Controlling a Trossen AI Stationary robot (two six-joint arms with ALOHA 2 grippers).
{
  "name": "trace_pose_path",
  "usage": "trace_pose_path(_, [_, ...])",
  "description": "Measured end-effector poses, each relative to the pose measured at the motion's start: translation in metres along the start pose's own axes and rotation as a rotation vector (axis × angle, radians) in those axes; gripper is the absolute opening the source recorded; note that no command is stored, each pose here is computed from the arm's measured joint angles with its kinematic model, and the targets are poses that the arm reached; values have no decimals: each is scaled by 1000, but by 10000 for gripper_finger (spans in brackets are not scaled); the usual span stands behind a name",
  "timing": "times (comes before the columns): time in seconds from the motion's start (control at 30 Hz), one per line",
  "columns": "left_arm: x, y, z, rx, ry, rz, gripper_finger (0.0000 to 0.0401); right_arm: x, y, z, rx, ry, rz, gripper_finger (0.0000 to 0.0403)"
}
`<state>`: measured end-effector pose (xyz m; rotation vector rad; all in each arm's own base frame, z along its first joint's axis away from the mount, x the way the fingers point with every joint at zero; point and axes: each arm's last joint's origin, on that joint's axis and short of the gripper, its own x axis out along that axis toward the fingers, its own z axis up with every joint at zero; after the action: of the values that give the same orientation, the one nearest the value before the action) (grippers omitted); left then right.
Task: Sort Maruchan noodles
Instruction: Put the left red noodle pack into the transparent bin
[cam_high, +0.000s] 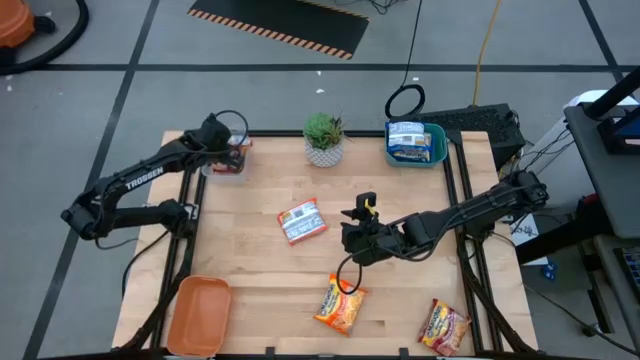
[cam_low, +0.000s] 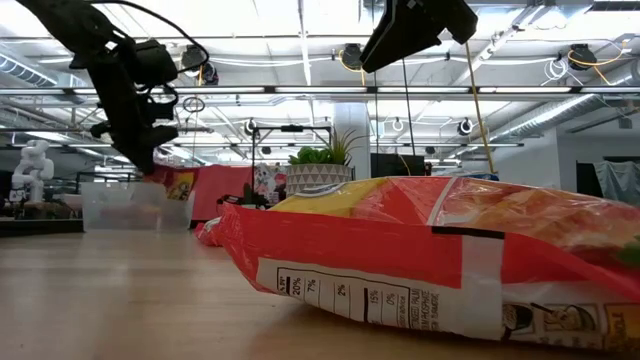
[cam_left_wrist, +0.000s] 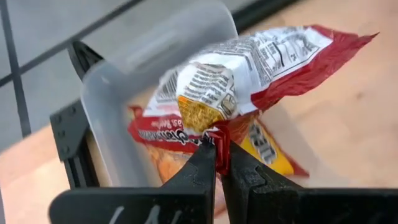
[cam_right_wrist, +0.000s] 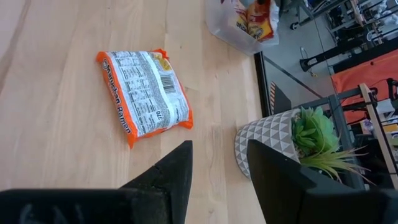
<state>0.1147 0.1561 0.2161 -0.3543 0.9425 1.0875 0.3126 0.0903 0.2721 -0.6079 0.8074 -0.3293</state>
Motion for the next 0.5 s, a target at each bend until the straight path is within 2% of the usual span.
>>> trace_pose_path(0.27, [-4, -6, -14, 65, 124, 53, 15, 0, 0, 0, 0, 0, 0, 146])
trace_pose_path(0.5, [-6, -12, -16, 39, 125, 46, 15, 0, 0, 0, -2, 0, 0, 146])
